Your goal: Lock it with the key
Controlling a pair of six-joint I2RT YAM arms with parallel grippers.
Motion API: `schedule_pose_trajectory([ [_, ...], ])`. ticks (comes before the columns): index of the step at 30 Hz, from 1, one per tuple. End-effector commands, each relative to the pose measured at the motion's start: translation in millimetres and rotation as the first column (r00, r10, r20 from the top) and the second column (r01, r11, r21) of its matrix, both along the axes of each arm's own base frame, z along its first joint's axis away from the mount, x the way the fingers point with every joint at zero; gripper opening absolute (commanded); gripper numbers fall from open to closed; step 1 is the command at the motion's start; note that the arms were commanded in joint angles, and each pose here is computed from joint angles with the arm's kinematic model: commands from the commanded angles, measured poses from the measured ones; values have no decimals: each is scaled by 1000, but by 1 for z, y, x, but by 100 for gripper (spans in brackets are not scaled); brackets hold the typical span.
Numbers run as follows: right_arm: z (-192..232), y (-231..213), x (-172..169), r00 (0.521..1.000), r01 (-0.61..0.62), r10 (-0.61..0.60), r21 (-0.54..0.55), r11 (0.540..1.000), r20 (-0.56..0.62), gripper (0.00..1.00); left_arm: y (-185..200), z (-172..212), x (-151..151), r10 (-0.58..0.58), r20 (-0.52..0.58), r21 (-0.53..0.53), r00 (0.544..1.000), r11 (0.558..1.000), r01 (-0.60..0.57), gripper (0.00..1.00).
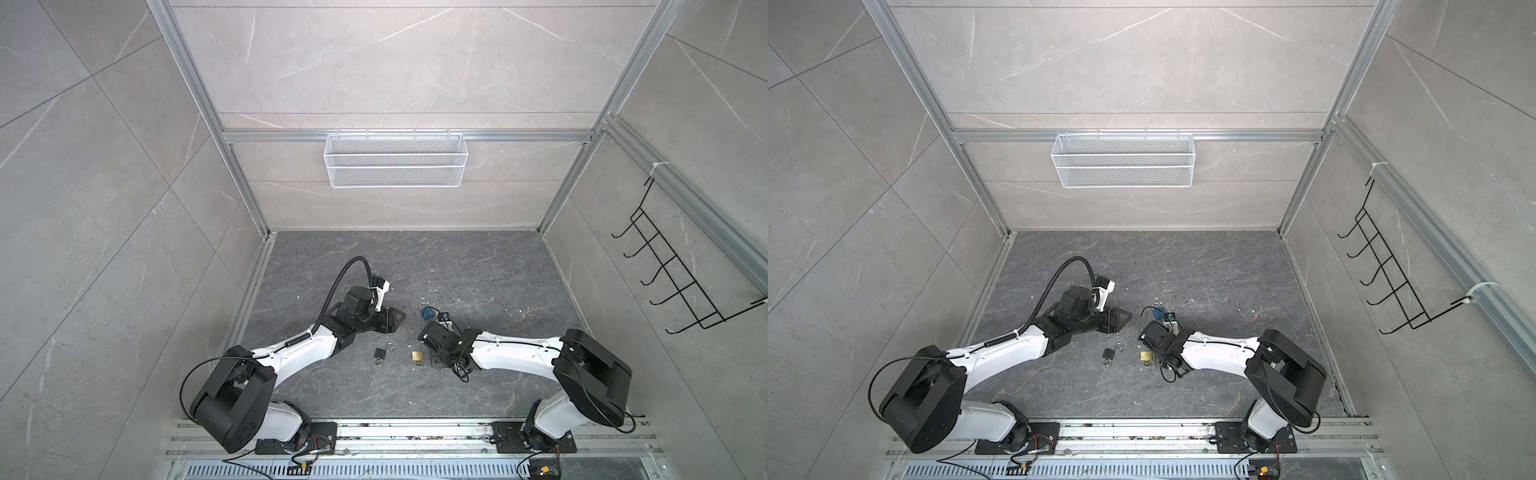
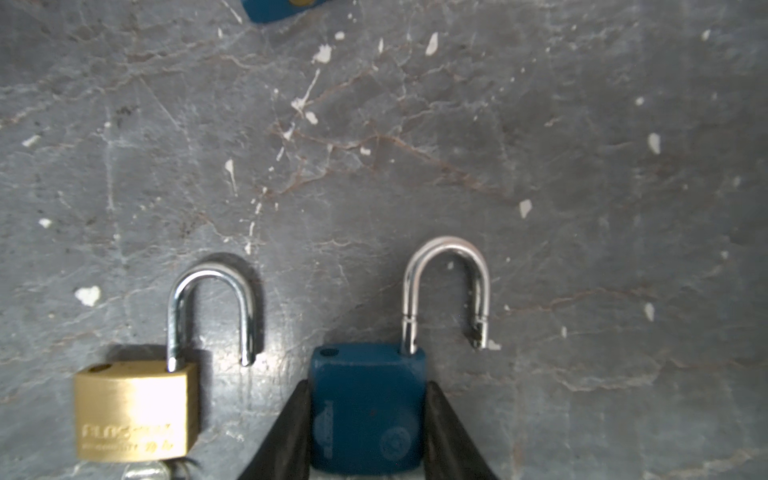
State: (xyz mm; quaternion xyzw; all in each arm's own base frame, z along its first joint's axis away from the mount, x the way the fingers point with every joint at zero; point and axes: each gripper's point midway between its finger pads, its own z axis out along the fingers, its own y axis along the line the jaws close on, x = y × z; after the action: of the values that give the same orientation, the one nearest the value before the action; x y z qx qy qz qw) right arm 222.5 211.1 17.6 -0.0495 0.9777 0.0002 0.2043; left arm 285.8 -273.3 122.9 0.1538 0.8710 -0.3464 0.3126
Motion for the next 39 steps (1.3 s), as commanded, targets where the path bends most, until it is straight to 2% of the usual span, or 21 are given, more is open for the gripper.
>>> schedule_pose_trajectory([
  [1, 23, 2, 7, 996, -65, 66, -9, 998, 63, 25, -11, 14, 0, -37, 16, -57, 999, 998, 38, 61],
  [5, 43, 14, 9, 978, -172, 164, 55, 984, 128, 24, -17, 16, -2, -63, -1, -86, 998, 994, 62, 60],
  [7, 53, 21, 9, 964, -227, 211, 87, 970, 164, 19, -22, 19, -5, -86, -13, -112, 996, 990, 84, 59],
  [11, 67, 34, 7, 929, -327, 293, 133, 936, 225, 20, -32, 29, -13, -135, -33, -176, 990, 976, 128, 60],
  [16, 85, 48, 6, 887, -412, 352, 169, 895, 299, 21, -44, 46, -26, -206, -36, -249, 978, 949, 191, 66],
  [23, 104, 64, 4, 850, -473, 388, 192, 860, 357, 22, -50, 46, -31, -219, -62, -250, 974, 948, 198, 66],
  [34, 123, 80, -2, 821, -518, 413, 210, 829, 394, 22, -64, 35, -40, -252, -89, -239, 964, 944, 225, 65],
  [39, 130, 85, -3, 813, -528, 417, 211, 823, 406, 22, -71, 34, -41, -269, -98, -249, 958, 939, 238, 62],
])
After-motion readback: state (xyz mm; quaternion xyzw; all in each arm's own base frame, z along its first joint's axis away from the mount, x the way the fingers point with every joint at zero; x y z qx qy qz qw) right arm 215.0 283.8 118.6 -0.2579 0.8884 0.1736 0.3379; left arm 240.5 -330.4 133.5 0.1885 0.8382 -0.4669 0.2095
